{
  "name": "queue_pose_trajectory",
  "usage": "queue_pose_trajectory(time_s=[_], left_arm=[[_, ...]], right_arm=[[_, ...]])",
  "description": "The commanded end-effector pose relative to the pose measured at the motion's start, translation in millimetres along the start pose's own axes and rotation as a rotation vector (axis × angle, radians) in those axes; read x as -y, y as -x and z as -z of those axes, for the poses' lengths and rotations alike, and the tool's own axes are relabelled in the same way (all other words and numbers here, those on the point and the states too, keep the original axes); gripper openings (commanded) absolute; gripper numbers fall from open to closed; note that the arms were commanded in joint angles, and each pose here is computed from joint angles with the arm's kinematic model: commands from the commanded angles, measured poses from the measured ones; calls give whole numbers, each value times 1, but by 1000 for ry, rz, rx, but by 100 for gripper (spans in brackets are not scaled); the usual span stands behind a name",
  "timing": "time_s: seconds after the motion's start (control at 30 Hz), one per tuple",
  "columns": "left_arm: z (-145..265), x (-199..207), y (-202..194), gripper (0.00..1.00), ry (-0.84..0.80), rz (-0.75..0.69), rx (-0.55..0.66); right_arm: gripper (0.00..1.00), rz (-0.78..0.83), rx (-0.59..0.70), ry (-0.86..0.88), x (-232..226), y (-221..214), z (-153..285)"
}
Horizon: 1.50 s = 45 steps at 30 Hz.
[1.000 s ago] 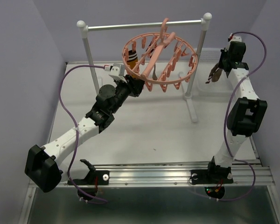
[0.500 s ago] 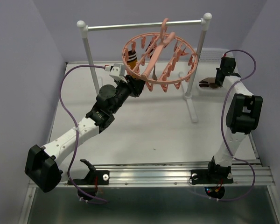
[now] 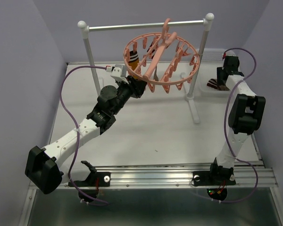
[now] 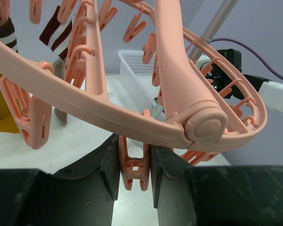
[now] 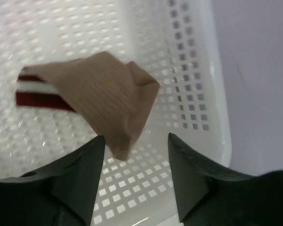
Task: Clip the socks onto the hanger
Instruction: Adjust the sock in the bin.
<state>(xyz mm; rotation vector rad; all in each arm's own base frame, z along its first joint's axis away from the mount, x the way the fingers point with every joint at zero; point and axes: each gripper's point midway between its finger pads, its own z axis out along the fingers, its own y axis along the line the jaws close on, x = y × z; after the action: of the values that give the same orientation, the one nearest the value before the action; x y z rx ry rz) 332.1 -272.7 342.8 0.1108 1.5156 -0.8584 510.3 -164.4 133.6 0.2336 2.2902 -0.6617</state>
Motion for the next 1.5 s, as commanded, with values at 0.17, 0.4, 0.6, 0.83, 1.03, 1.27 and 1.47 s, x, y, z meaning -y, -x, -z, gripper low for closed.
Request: queue_pose_trajectory(time_s=[0.17, 0.4, 0.6, 0.83, 1.03, 1.27, 1.47], left_arm=[[2, 22, 35, 0, -56, -7, 85], [2, 23, 33, 0, -55, -25, 70], [-1, 22, 27, 0, -59, -34, 50], [-4, 22, 22, 0, -59, -38, 31], [-1, 21, 24, 0, -51, -48, 38], [1, 20, 25, 0, -45, -50, 43], [2, 17, 24, 0, -29, -55, 45]], right_arm=[[89, 497, 322, 532, -54, 44, 68], [91, 589, 252, 659, -84, 43, 32], [90, 589, 228, 650, -97, 48, -5], [88, 554, 232, 642, -111, 59, -40], [88, 571, 222, 607, -111, 58, -55], [86, 567, 199, 608, -110, 47, -63], [82, 508, 218, 644, -111, 49, -68]])
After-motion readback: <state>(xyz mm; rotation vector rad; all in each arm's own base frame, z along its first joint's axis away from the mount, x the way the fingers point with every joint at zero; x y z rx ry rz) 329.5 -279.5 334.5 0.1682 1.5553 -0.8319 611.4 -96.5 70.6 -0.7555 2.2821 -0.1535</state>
